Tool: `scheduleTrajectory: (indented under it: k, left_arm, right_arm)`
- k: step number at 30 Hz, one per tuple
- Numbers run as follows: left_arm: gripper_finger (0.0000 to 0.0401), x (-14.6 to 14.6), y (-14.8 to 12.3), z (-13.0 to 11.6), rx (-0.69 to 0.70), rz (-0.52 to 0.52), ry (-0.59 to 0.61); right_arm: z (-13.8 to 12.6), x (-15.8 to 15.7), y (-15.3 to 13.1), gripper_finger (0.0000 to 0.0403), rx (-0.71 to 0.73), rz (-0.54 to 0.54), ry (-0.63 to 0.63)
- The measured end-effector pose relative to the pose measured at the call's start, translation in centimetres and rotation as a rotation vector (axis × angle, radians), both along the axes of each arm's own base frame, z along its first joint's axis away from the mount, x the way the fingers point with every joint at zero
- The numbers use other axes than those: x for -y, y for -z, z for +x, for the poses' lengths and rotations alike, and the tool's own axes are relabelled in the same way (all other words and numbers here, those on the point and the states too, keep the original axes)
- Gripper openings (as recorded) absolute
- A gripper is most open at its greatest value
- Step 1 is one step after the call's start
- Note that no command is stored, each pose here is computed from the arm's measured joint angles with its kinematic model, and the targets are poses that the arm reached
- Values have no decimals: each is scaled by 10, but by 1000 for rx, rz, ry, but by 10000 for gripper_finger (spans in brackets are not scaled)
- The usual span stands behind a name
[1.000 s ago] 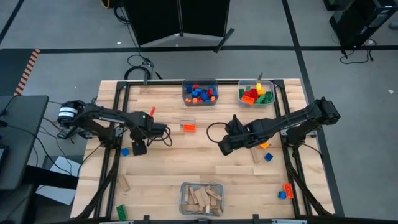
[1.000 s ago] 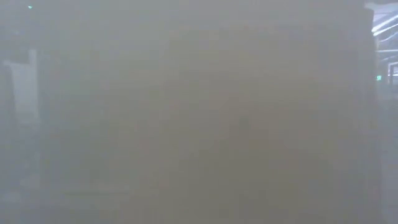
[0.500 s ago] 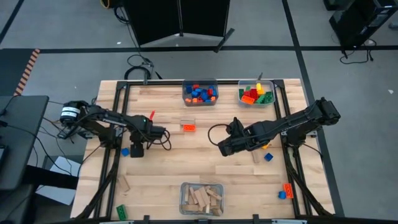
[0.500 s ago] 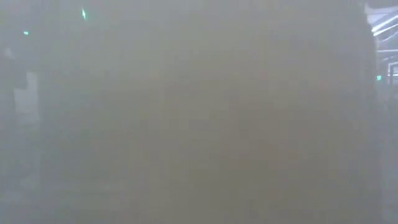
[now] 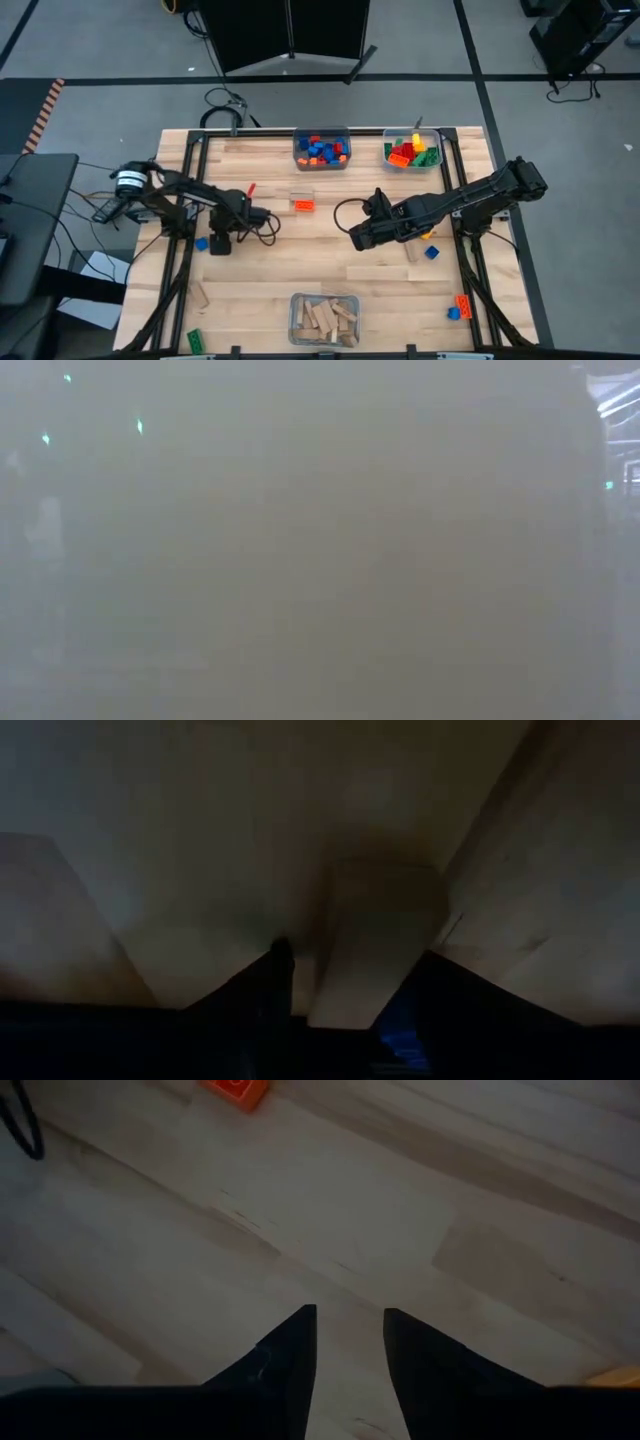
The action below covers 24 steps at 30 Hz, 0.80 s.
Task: Sort blocks by size
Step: Put the brown block into the gray bin
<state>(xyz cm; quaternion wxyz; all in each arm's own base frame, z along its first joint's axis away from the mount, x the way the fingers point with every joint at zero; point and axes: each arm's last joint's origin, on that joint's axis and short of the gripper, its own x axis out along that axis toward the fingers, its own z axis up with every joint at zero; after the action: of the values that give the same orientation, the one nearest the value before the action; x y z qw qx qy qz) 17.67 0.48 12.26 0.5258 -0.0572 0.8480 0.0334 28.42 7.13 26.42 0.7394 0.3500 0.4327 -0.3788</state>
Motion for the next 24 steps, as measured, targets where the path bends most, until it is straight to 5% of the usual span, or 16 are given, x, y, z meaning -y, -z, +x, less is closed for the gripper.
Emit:
scheduleTrajectory:
  k: [10,14,18,24]
  left_arm:
    - [111,0,8,9,-43,13,-65]
    - [109,1,3,14,-25,79,-133]
    - [109,2,-12,23,78,200,-234]
    - [109,17,-62,45,320,229,-426]
  right_arm:
    - [0,-1,0,132,-14,-22,-54]
    - [-3,-8,0,132,-34,-39,-121]
    - [-8,-22,0,122,-55,-43,-220]
    - [-29,-49,2,101,-140,-64,-311]
